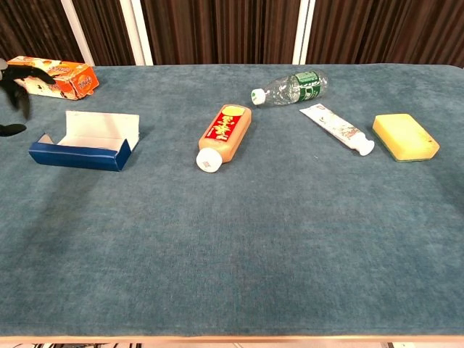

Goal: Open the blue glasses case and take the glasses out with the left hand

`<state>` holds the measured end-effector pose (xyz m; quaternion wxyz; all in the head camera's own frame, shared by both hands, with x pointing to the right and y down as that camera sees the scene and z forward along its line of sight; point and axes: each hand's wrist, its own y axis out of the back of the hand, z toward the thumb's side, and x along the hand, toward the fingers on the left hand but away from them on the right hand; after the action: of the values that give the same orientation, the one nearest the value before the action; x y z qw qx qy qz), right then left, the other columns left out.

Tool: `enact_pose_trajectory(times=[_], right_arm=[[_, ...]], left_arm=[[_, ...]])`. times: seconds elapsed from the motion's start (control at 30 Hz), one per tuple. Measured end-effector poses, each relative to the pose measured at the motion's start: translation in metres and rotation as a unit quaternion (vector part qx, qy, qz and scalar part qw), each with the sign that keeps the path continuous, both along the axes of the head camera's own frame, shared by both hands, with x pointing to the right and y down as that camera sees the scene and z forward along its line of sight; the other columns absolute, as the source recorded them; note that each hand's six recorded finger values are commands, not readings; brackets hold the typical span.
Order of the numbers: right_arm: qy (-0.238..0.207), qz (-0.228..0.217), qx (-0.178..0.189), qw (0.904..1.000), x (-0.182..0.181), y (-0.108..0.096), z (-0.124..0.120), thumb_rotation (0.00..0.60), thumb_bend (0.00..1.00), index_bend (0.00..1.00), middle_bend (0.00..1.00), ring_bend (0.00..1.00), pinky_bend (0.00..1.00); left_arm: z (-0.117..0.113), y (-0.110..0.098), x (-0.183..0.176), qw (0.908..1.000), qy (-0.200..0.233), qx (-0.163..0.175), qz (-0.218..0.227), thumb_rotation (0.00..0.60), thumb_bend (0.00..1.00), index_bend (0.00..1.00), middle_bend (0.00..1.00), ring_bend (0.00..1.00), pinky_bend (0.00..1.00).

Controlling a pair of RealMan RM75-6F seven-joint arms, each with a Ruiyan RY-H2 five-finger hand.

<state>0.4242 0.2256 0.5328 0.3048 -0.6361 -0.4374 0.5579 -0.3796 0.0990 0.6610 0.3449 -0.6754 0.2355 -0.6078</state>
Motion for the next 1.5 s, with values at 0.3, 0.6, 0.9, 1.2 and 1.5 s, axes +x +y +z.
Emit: enact_pose_trajectory(times=[0.3, 0.6, 0.9, 1.2, 1.5], right_arm=[[-0.002, 0.001, -0.002, 1.0000, 0.000, 0.000, 0.000, 0.600, 0.16, 0.00, 0.00, 0.00, 0.19], [-0.002, 0.004, -0.002, 1.0000, 0.002, 0.000, 0.000, 0.600, 0.16, 0.00, 0.00, 0.00, 0.19], [-0.002, 0.005, -0.002, 1.0000, 0.002, 0.000, 0.000, 0.600, 0.16, 0.00, 0.00, 0.00, 0.19], [-0.003, 0.004, -0.001, 1.0000, 0.001, 0.000, -0.001, 0.600, 0.16, 0.00, 0.00, 0.00, 0.19], [-0.004, 0.003, 0.000, 1.0000, 0.001, 0.000, -0.001, 0.600, 0.16, 0.00, 0.00, 0.00, 0.19]], left_arm=[[0.017, 0.007, -0.006, 0.9973, -0.040, -0.061, 0.002, 0.600, 0.36, 0.13, 0.90, 0.79, 0.88], [0.034, 0.011, 0.002, 0.9943, -0.058, -0.088, 0.012, 0.600, 0.36, 0.14, 0.91, 0.79, 0.88], [0.038, 0.020, -0.003, 0.9914, -0.071, -0.110, 0.007, 0.600, 0.36, 0.19, 0.93, 0.81, 0.90], [0.034, 0.030, -0.006, 0.9880, -0.077, -0.134, 0.007, 0.600, 0.36, 0.28, 0.95, 0.83, 0.92], [0.023, 0.046, 0.009, 0.9859, -0.059, -0.153, 0.034, 0.600, 0.36, 0.31, 0.95, 0.84, 0.92]])
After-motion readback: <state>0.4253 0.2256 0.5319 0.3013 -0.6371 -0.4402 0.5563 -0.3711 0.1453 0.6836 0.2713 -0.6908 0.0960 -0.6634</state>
